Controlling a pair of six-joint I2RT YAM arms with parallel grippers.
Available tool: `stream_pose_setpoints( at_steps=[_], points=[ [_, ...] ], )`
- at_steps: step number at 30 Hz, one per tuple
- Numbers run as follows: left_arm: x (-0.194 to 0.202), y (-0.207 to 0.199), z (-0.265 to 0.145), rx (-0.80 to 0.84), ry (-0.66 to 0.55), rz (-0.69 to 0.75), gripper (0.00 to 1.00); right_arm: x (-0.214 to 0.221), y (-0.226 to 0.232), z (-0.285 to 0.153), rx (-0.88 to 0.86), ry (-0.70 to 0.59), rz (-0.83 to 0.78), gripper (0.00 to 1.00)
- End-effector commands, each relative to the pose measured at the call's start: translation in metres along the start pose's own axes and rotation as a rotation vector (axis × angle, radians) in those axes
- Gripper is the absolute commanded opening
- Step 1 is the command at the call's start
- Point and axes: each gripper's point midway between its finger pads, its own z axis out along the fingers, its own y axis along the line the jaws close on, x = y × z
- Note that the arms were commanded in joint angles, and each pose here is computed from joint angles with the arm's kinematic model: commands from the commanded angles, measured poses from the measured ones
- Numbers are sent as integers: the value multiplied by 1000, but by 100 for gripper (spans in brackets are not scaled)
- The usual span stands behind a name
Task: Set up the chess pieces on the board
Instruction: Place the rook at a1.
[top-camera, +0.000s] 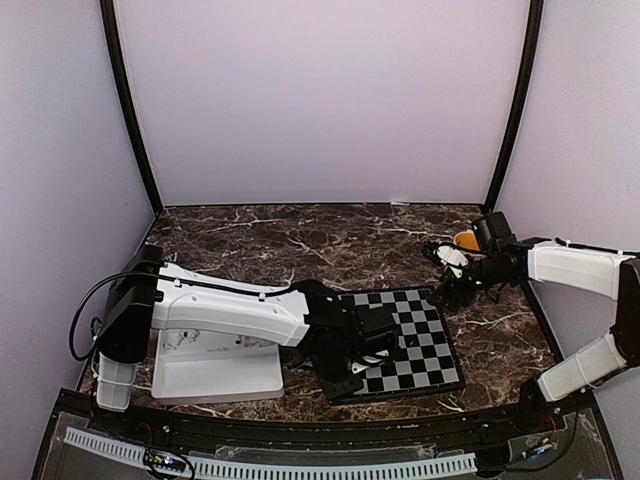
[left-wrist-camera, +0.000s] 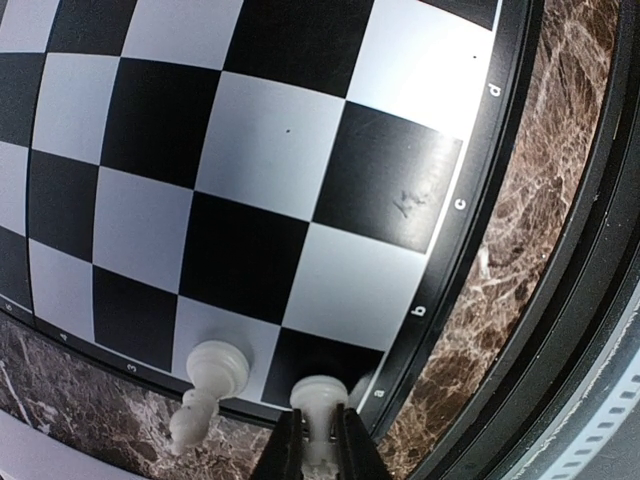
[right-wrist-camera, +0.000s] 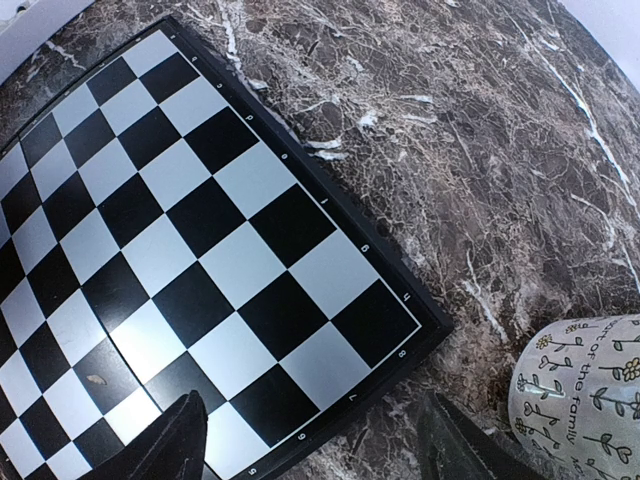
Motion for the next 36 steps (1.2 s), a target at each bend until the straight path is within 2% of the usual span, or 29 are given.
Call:
stream_pose_setpoints(
  at_steps=[1, 12, 15, 20, 23, 26, 28, 30, 34, 36],
  points=[
    [-3, -1, 1, 4, 1, 0, 13, 4, 2, 1, -11, 3, -3, 73],
    [-2, 1, -2, -5, 6, -8, 24, 4, 2, 2, -14, 5, -5, 73],
    [-6, 3, -10, -16, -13, -13, 31, 4, 2, 2, -14, 4, -4, 73],
    [-8, 8, -44, -28, -55, -28, 42, 4, 3, 2, -16, 4, -3, 73],
    [-3, 12, -73, -39, -87, -35, 43, 4, 3, 2, -15, 5, -2, 73],
    [1, 28, -111, -96, -179, -59, 44, 4, 2, 2, -16, 5, -2, 73],
    [9, 46, -125, -123, -217, -118, 45, 4, 2, 2, -19, 5, -1, 73],
    [26, 86, -126, -156, -202, -249, 45, 3, 3, 2, -20, 3, -1, 73],
    [80, 148, -107, -244, -90, -479, 43, 3, 3, 2, -18, 3, 0, 73],
    [112, 166, -88, -261, -12, -573, 41, 4, 3, 2, -18, 2, 2, 73]
  ],
)
